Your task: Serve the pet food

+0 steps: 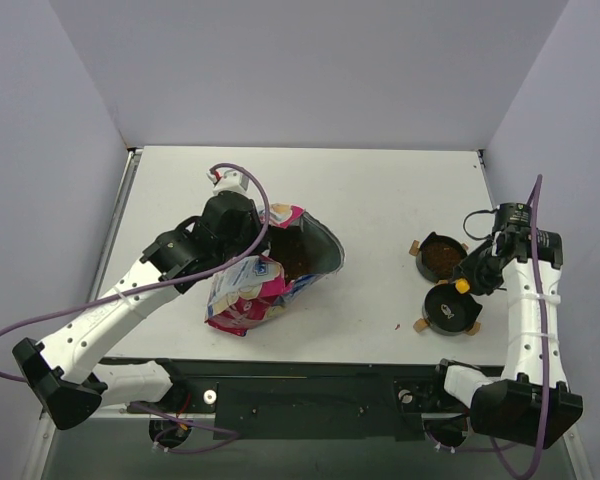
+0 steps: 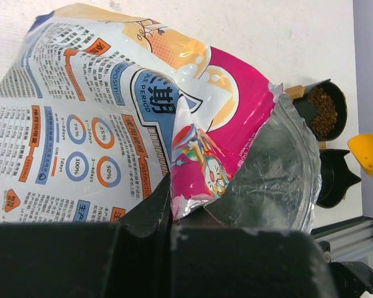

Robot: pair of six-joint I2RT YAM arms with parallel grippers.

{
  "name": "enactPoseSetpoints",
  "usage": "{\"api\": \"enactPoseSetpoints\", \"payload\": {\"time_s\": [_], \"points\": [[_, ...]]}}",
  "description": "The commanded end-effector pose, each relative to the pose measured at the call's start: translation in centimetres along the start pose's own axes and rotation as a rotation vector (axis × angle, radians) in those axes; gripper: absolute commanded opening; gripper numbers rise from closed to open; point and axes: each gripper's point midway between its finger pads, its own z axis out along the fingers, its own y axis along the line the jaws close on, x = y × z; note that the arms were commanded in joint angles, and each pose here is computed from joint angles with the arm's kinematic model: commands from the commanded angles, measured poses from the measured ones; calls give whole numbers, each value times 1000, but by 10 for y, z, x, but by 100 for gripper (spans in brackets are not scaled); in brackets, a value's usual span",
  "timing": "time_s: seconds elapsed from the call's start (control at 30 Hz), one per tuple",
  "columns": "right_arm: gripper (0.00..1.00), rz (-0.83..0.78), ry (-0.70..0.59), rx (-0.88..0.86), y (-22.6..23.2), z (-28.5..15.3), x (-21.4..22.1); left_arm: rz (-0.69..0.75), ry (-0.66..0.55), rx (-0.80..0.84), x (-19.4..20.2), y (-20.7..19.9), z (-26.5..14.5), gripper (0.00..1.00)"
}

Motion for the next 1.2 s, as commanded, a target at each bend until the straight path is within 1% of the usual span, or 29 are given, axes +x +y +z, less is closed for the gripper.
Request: {"api": "enactPoseSetpoints", "payload": {"time_s": [0.0, 0.07, 0.17, 0.2, 0.23, 0.27, 0.3, 0.37, 0.43, 0.5, 0.53, 0.57, 0.6, 0.63, 0.67, 0.7, 0.73, 0.8, 0.87, 1.03, 1.13, 1.17], "points": [[0, -159, -44, -85, 6, -37, 9, -16, 27, 165, -5, -39, -8, 0], [0, -224, -56, -159, 19, -50, 17, -13, 52, 185, -1, -45, -7, 0], [0, -263, -89, -233, 25, -69, 25, -13, 91, 209, 5, -52, -6, 0], [0, -271, -106, -277, 29, -79, 28, -12, 99, 204, 6, -52, -4, 0], [0, -281, -100, -365, 39, -90, 35, -6, 103, 211, 6, -55, -5, 0], [0, -298, -87, -420, 46, -95, 43, -5, 106, 207, 6, -55, -4, 0], [0, -316, -64, -539, 61, -109, 54, 2, 109, 212, 5, -58, -5, 0], [0, -376, 1, -695, 79, -131, 79, 10, 118, 217, 6, -60, -5, 0], [0, -424, 58, -813, 90, -151, 102, 15, 130, 221, 7, -63, -5, 0], [0, -487, 110, -888, 95, -165, 125, 21, 145, 225, 10, -66, -4, 0], [0, -500, 112, -922, 99, -171, 128, 26, 144, 234, 9, -69, -6, 0], [0, -512, 145, -943, 100, -176, 138, 37, 149, 230, 11, -69, -5, 0], [0, -513, 134, -962, 105, -179, 139, 43, 143, 244, 9, -74, -7, 0], [0, -524, 169, -975, 107, -181, 148, 61, 144, 239, 10, -74, -7, 0], [0, -524, 165, -1007, 114, -186, 149, 74, 139, 251, 9, -79, -11, 0], [0, -539, 205, -1014, 118, -187, 159, 93, 136, 241, 9, -79, -11, 0], [0, -539, 190, -1028, 123, -189, 159, 106, 140, 242, 11, -81, -13, 0], [0, -559, 207, -1000, 129, -182, 166, 132, 142, 245, 13, -85, -15, 0], [0, -583, 247, -974, 137, -175, 174, 157, 142, 248, 16, -89, -18, 0], [0, -646, 329, -831, 153, -142, 188, 174, 144, 259, 21, -92, -24, 0], [0, -707, 379, -730, 151, -120, 198, 170, 137, 270, 19, -95, -27, 0], [0, -731, 383, -722, 150, -119, 200, 170, 136, 270, 19, -95, -26, 0]]}}
